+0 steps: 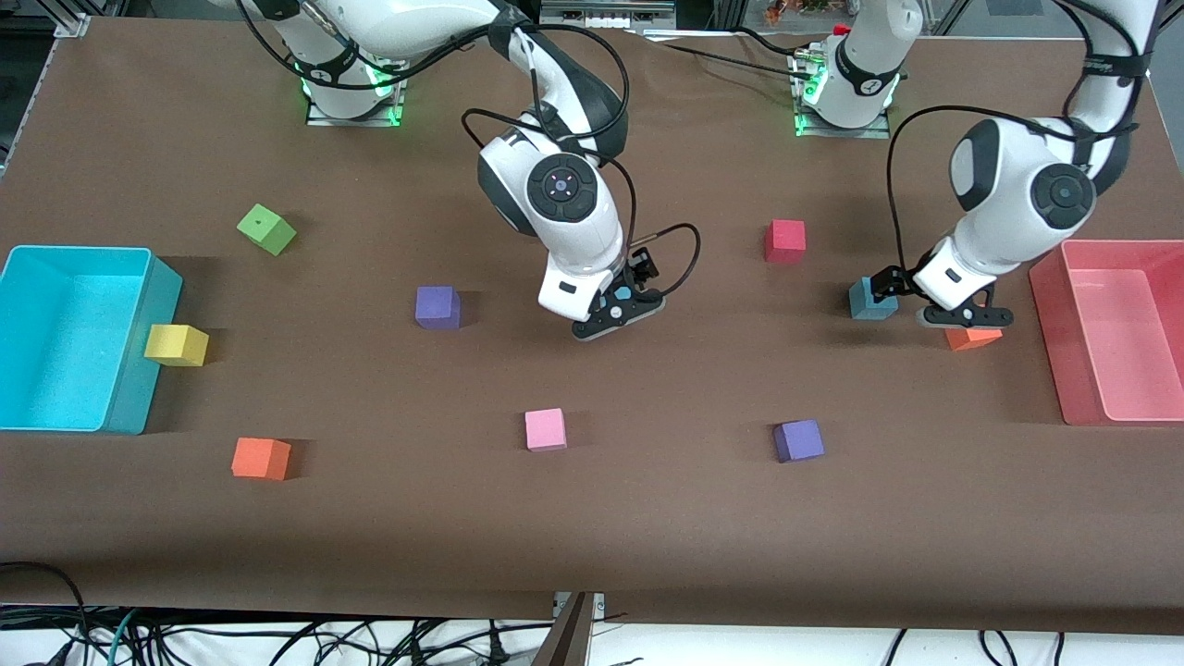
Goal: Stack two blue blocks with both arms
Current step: 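Place the cube with the right gripper while the left gripper grasps another cube, then carry the second light blue cube with the left gripper over the placed cube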
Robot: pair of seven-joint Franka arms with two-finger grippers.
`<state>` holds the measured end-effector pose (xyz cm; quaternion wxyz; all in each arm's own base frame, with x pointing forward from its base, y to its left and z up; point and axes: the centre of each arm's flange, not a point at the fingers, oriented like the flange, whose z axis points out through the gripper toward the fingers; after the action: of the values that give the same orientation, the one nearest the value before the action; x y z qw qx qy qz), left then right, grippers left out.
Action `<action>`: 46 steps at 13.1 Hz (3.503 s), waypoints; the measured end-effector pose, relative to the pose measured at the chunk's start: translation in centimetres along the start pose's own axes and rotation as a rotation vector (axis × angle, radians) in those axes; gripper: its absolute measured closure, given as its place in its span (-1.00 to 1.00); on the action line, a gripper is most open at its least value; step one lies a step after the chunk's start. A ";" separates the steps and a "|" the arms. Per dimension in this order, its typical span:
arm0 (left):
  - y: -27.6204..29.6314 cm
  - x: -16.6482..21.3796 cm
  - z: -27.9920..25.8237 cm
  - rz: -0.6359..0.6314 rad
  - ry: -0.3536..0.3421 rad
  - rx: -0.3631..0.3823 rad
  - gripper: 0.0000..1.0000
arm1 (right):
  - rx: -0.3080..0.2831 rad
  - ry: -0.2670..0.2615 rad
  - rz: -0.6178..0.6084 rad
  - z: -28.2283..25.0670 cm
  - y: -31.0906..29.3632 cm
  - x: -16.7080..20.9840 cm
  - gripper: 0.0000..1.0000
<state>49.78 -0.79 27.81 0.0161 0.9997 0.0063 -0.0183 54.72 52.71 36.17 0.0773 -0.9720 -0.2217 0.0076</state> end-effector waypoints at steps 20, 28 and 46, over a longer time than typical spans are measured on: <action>-0.4 -2.3 7.2 -0.015 0.042 0.008 -0.14 | 0.399 0.350 -0.503 12.1 13.4 -8.7 -1.00; 21.2 -1.1 -10.3 -0.044 0.102 -0.086 -0.14 | 0.550 0.442 -0.685 16.8 15.5 -10.6 -1.00; 44.3 -2.2 1.3 -0.252 0.029 -0.030 -0.14 | 0.605 0.457 -0.757 17.7 17.0 -10.9 -1.00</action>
<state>48.14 -45.08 28.05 0.0287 0.9907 0.1326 -0.0058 51.33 35.50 15.91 0.3977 -0.7353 -0.5221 -0.1690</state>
